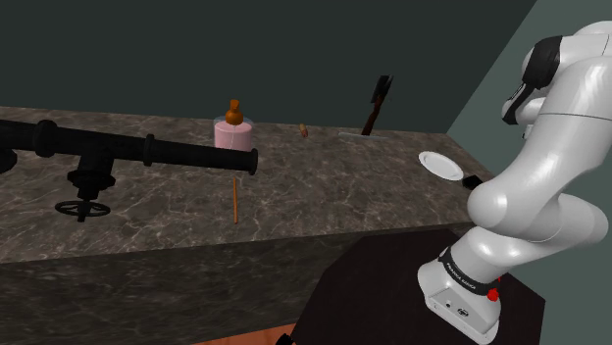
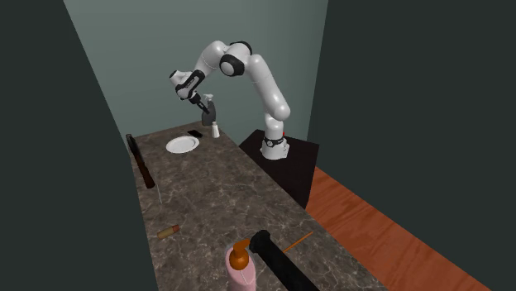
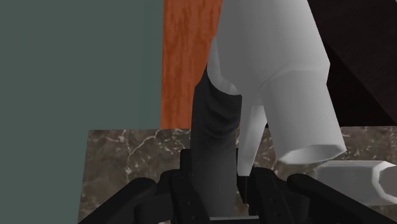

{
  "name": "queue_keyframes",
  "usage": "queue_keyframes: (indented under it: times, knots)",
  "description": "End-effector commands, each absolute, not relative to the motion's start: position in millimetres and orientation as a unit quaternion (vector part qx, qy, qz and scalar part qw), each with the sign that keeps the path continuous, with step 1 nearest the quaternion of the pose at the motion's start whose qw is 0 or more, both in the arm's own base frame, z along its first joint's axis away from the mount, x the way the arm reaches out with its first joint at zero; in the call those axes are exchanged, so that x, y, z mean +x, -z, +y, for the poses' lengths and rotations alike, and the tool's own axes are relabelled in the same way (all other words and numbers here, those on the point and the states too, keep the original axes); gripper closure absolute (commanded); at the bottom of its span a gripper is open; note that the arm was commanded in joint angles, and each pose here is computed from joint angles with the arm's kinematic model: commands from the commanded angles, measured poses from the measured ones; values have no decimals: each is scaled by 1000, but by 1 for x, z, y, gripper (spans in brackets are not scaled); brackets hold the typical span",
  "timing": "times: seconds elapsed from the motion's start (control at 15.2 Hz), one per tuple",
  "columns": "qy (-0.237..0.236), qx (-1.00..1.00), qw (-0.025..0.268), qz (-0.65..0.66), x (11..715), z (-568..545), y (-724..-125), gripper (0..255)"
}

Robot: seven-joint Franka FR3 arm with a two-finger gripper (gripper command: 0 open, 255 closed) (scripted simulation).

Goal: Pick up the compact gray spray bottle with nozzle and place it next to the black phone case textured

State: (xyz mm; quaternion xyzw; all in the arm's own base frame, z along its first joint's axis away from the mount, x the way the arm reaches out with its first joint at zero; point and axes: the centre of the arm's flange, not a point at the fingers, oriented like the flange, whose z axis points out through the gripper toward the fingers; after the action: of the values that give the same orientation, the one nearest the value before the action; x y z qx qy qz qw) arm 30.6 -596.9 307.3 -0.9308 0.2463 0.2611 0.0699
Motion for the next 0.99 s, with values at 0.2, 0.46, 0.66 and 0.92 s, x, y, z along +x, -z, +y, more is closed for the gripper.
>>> queue_keyframes:
  times: [0.2,0.46,0.66,0.92]
  knots:
    - [-261,-931,70,246,31,-597,-307,0]
    - [-261,-931,70,246,31,-597,-307,0]
    - [-261,-931,70,246,48,-607,-341,0]
    - [-261,-931,70,246,53,-610,-350,0]
